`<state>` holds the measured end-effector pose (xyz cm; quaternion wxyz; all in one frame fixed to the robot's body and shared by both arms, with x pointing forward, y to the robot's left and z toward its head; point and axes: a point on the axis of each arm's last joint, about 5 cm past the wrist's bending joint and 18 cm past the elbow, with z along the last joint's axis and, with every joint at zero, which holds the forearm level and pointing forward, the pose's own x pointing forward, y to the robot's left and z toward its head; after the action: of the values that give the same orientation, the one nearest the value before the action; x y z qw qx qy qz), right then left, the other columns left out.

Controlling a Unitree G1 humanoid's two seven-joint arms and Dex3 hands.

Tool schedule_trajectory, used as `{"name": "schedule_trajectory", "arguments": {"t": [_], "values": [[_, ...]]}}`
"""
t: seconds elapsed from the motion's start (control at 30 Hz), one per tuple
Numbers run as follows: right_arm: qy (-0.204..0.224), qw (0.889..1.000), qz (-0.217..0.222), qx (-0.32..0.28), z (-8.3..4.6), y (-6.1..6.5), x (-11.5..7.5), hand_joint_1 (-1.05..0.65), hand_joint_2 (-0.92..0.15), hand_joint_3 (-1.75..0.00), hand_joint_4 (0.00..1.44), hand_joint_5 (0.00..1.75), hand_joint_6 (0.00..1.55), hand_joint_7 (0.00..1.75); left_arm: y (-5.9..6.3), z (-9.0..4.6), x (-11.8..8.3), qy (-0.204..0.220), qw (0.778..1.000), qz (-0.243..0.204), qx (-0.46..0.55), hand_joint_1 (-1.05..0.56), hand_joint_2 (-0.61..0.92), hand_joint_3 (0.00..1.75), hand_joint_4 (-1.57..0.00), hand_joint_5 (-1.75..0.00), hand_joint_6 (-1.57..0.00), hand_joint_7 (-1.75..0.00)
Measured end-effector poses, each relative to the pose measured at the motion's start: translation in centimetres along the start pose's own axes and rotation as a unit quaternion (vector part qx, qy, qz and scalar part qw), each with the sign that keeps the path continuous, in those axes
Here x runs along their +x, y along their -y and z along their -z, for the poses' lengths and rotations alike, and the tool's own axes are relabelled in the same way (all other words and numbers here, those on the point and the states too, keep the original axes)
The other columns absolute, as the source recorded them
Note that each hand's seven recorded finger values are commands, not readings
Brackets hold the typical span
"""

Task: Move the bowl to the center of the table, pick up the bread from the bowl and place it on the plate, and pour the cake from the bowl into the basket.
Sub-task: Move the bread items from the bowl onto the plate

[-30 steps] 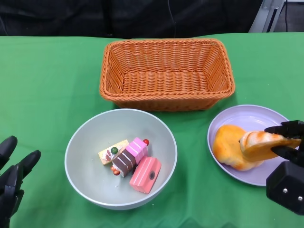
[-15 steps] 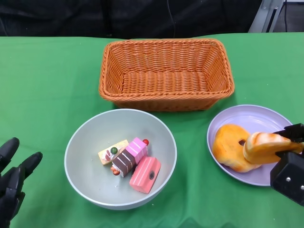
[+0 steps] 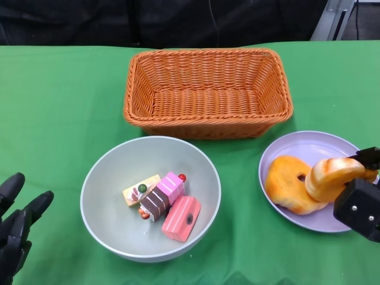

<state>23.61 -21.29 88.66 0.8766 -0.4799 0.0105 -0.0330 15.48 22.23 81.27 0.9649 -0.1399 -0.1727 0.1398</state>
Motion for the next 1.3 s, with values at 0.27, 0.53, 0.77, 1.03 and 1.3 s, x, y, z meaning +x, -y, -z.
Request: {"name": "schedule_trajectory", "arguments": {"t": [0.27,0.53,0.77,1.03,1.3], "values": [[-0.006,1.0,-0.007,0.002,0.0,-0.5,1.7,-0.25,-0.91,0.0,0.77,1.27,1.11,0.0,0.0,0.0,0.0,-0.001,1.0,-0.001,0.001,-0.49,0.92,0.23,-1.0,0.0,-0.86,0.0],[-0.005,1.0,-0.012,0.009,-0.2,-0.5,2.9,-0.25,-0.92,0.0,0.77,1.43,1.13,0.01,0.2,0.1,-0.1,-0.004,1.0,0.005,0.004,-0.5,0.92,0.23,-1.0,0.0,-0.86,0.0],[-0.011,0.999,-0.028,0.023,0.1,-0.8,3.1,-0.26,-0.92,-0.02,0.74,1.35,1.12,0.0,0.2,0.1,-0.1,-0.005,1.0,0.004,0.005,-0.5,0.92,0.23,-1.0,0.0,-0.87,0.0],[-0.014,0.998,-0.057,0.028,0.1,-1.0,4.0,-0.32,-0.92,-0.03,0.73,1.26,1.1,0.0,0.2,0.1,-0.1,-0.007,1.0,0.002,0.007,-0.5,0.92,0.23,-1.0,0.0,-0.86,0.0],[-0.013,0.995,-0.092,0.029,0.2,-1.2,4.5,-0.38,-0.92,-0.03,0.79,0.92,1.03,0.0,0.4,0.2,-0.3,-0.009,1.0,0.001,0.003,-0.5,0.92,0.23,-1.0,0.0,-0.86,0.0]]}}
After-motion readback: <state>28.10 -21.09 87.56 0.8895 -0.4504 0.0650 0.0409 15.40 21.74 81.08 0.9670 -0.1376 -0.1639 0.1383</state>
